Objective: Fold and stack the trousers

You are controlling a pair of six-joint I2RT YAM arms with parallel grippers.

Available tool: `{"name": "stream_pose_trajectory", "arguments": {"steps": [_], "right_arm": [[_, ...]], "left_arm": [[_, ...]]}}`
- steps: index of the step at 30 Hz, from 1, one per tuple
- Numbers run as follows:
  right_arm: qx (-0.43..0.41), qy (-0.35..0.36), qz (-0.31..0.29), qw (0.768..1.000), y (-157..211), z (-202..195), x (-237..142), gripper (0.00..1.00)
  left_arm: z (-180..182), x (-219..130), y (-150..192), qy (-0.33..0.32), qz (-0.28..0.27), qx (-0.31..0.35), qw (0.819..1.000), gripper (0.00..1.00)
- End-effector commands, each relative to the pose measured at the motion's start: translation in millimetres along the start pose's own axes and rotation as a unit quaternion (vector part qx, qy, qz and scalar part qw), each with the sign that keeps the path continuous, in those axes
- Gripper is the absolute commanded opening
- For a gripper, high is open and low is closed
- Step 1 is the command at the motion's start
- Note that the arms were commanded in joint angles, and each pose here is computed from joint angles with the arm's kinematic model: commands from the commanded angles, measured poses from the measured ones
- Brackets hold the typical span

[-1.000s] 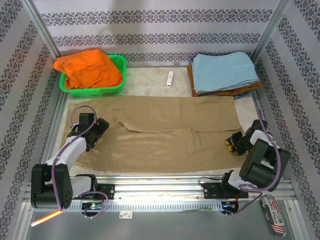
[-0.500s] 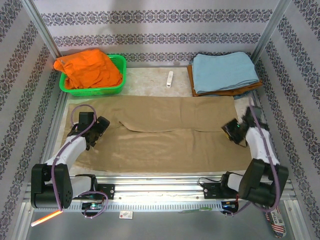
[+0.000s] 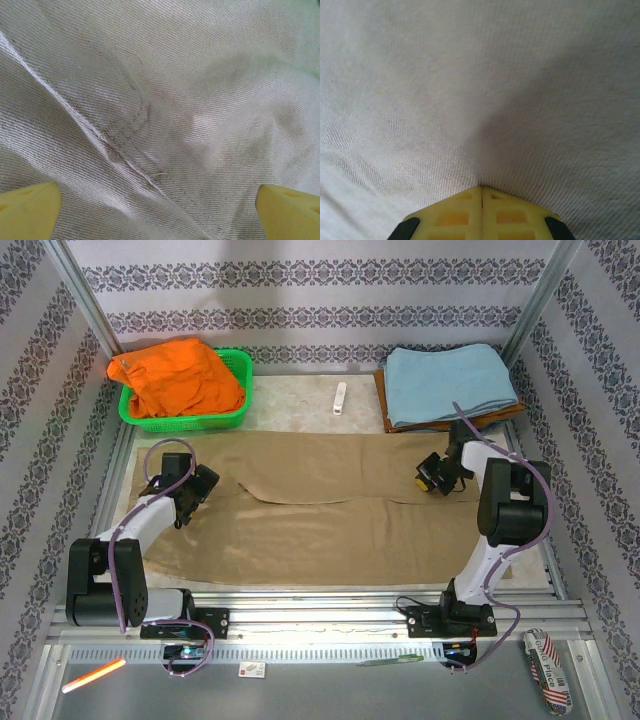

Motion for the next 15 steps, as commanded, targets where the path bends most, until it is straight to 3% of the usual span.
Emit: {"name": "stream_pose_trajectory", "arguments": {"steps": [1, 8, 15], "right_arm": [[0.039, -0.008, -0.018, 0.999, -6, -20, -10, 0.00], [-0.014, -0.063, -0.053, 0.996, 1, 10, -41, 0.01], [-0.152, -0.099, -0.029, 0.983, 68, 71, -44, 0.07]], "left_arm": [[6, -2, -3, -0.023, 0.000, -0.008, 1.000, 1.00], [24, -41, -18, -0.112, -0.042, -0.034, 0.992, 1.00], [73, -81, -35, -0.261, -0.068, -0.116, 0.956, 1.00]]}}
Point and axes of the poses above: each hand's point on the last joint's axis, 136 mm out from that joint toward the fingers, its own x axis out along the fingers, its own z axis along the line the jaws close on, y = z × x, the point moved 7 cm from there along -x, back along the fingers, and after that the axes turned 10 degrees about -x, right-handed, at the moved point
